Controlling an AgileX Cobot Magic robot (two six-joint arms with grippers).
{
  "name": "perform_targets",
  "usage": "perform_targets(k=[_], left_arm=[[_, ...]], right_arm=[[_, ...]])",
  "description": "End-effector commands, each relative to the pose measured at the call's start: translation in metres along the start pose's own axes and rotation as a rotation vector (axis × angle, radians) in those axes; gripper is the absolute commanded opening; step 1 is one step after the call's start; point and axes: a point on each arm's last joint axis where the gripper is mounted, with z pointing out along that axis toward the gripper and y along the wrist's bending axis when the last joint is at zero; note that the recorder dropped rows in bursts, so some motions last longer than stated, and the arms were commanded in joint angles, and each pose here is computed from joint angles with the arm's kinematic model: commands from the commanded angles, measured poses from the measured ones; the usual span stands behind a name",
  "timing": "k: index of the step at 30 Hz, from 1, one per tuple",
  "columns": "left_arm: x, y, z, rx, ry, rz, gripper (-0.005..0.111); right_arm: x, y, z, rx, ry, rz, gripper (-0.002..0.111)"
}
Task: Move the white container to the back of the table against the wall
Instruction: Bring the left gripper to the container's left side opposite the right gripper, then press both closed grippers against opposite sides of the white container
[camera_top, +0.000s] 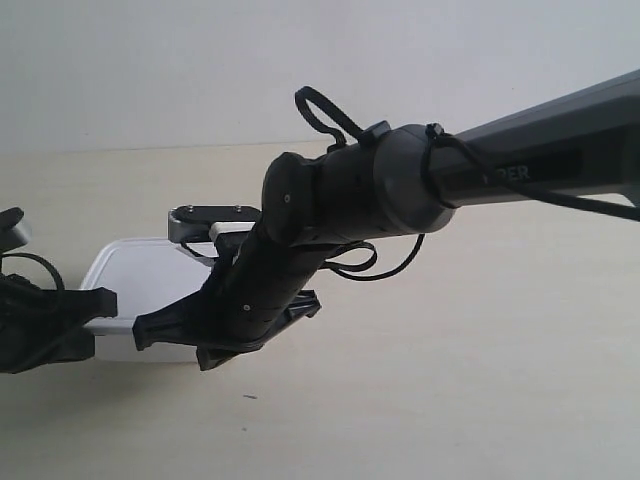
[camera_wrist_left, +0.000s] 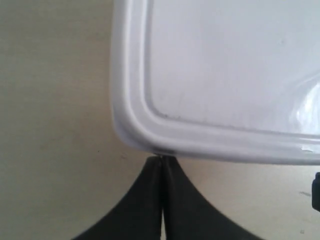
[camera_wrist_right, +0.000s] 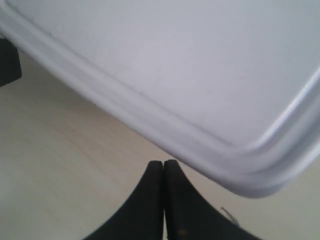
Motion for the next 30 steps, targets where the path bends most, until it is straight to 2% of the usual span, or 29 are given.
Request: perform_targets(k=[1,17,30], left_arm=[[-0.008,-0.002,0.005,0.002,-0.003,0.005,0.000],[-0.033,-0.009,0.023,0.006,-0.006,0.011,0.000],[-0.053,-0.014,0.039,0.008,-0.018,0.031,0.000]], right_arm=[[-0.004,-0.015,0.005,0.025,-0.016,0.036,0.000],[-0.025,-0.048,0.005,0.051,-0.060,0.092,0.000],[-0.050,-0.050,0.005,0.044,-0.112,0.057,0.000]])
